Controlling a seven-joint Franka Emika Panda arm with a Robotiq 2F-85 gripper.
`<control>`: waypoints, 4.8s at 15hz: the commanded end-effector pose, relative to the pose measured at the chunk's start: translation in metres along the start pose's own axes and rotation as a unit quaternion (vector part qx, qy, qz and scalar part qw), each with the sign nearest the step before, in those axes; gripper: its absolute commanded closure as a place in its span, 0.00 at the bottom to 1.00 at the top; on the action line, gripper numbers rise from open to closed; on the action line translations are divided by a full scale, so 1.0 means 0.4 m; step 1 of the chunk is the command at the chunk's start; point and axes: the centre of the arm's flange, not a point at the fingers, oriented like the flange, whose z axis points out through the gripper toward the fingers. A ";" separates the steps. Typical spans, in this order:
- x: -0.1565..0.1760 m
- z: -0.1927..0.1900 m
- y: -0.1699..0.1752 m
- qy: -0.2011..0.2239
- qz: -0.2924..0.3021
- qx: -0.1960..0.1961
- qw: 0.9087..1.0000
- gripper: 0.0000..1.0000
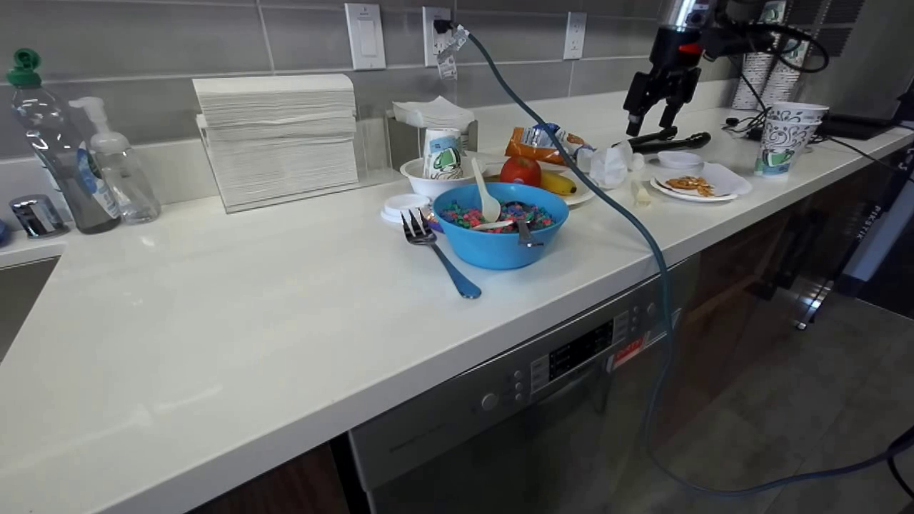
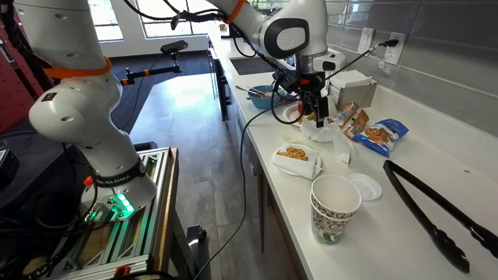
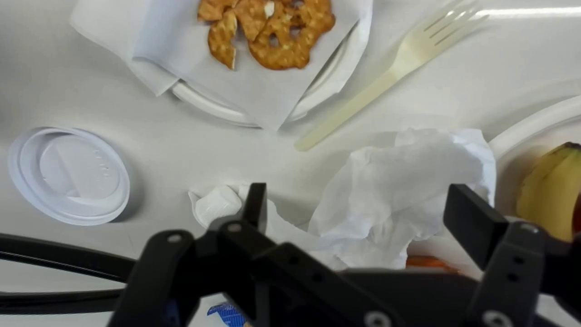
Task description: Use the paper towel to clean the right packet
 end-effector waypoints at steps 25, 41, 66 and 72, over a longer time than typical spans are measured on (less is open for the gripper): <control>0.058 -0.046 -0.066 0.007 0.200 -0.003 0.980 0.99; -0.102 -0.271 -0.271 0.076 -0.035 0.036 0.996 0.99; 0.456 -0.080 -0.076 0.281 0.031 -0.035 0.958 0.99; 0.571 0.074 -0.128 0.315 0.041 -0.045 0.947 0.99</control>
